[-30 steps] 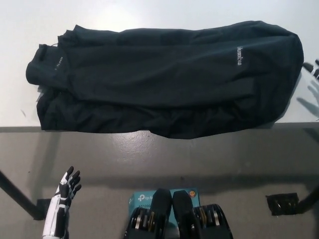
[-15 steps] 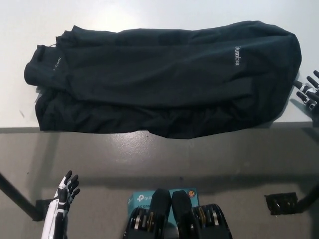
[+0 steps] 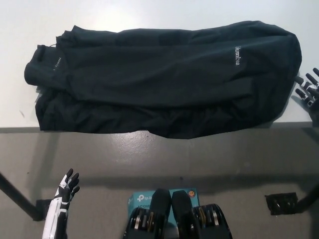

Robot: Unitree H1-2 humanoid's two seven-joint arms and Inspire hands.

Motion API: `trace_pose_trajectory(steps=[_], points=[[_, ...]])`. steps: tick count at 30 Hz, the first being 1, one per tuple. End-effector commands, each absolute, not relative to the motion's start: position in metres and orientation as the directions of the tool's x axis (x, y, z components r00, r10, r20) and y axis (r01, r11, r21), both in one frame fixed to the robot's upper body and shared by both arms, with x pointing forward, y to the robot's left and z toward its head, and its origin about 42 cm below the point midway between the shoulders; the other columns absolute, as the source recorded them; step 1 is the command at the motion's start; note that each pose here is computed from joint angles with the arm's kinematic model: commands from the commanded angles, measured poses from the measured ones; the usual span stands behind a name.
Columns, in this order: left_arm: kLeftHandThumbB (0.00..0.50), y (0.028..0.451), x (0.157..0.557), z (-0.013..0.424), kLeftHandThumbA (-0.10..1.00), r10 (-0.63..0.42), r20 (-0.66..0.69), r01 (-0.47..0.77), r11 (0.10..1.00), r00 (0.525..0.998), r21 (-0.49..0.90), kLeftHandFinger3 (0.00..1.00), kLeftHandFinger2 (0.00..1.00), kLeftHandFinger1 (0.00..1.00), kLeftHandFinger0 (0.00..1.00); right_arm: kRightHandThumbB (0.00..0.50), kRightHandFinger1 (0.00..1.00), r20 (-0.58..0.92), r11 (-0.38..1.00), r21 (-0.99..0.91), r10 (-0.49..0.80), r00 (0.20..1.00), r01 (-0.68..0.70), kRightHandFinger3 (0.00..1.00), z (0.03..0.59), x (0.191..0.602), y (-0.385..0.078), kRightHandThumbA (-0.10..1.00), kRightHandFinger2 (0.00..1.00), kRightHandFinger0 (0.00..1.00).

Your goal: The robot grabs the right edges of the black jacket on the table, and folds it in half

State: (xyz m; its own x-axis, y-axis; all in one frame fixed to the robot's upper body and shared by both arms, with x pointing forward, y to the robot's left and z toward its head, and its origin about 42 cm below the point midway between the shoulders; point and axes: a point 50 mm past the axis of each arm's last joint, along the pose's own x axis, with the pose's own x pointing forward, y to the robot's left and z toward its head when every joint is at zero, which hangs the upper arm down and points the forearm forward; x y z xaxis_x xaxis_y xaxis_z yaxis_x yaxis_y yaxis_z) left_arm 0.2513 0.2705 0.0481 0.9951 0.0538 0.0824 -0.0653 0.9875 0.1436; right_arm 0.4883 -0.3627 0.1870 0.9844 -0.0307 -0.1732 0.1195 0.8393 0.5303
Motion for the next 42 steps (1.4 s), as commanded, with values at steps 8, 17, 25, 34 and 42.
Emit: trace_pose_trajectory(steps=[8, 17, 25, 34, 42], points=[[0.500, 0.275, 0.258, 0.061, 1.00, 0.078, 0.164, -0.105, 0.981, 0.983, 0.164, 1.00, 1.00, 1.00, 1.00, 0.371, 1.00, -0.091, 0.792, 0.610, 0.031, 0.995, 0.031, 1.00, 0.215, 0.515, -0.349, 1.00, 1.00, 1.00], [0.500, 0.275, 0.258, 0.064, 1.00, 0.074, 0.175, -0.106, 0.977, 0.982, 0.183, 1.00, 1.00, 1.00, 1.00, 0.393, 1.00, -0.132, 0.815, 0.578, 0.053, 0.990, 0.034, 1.00, 0.204, 0.521, -0.346, 1.00, 1.00, 1.00], [0.500, 0.274, 0.261, 0.068, 1.00, 0.079, 0.184, -0.113, 0.976, 0.980, 0.184, 1.00, 1.00, 1.00, 1.00, 0.420, 1.00, -0.137, 0.777, 0.629, 0.071, 0.988, 0.031, 1.00, 0.198, 0.526, -0.347, 1.00, 1.00, 1.00], [0.500, 0.273, 0.266, 0.072, 1.00, 0.077, 0.193, -0.114, 0.976, 0.978, 0.188, 1.00, 1.00, 1.00, 1.00, 0.452, 1.00, -0.115, 0.685, 0.728, 0.126, 0.985, -0.003, 1.00, 0.212, 0.535, -0.337, 1.00, 1.00, 1.00], [0.500, 0.274, 0.271, 0.074, 1.00, 0.065, 0.212, -0.107, 0.976, 0.975, 0.192, 1.00, 1.00, 1.00, 1.00, 0.467, 1.00, -0.103, 0.664, 0.746, 0.189, 0.977, -0.050, 1.00, 0.216, 0.537, -0.328, 1.00, 1.00, 1.00]])
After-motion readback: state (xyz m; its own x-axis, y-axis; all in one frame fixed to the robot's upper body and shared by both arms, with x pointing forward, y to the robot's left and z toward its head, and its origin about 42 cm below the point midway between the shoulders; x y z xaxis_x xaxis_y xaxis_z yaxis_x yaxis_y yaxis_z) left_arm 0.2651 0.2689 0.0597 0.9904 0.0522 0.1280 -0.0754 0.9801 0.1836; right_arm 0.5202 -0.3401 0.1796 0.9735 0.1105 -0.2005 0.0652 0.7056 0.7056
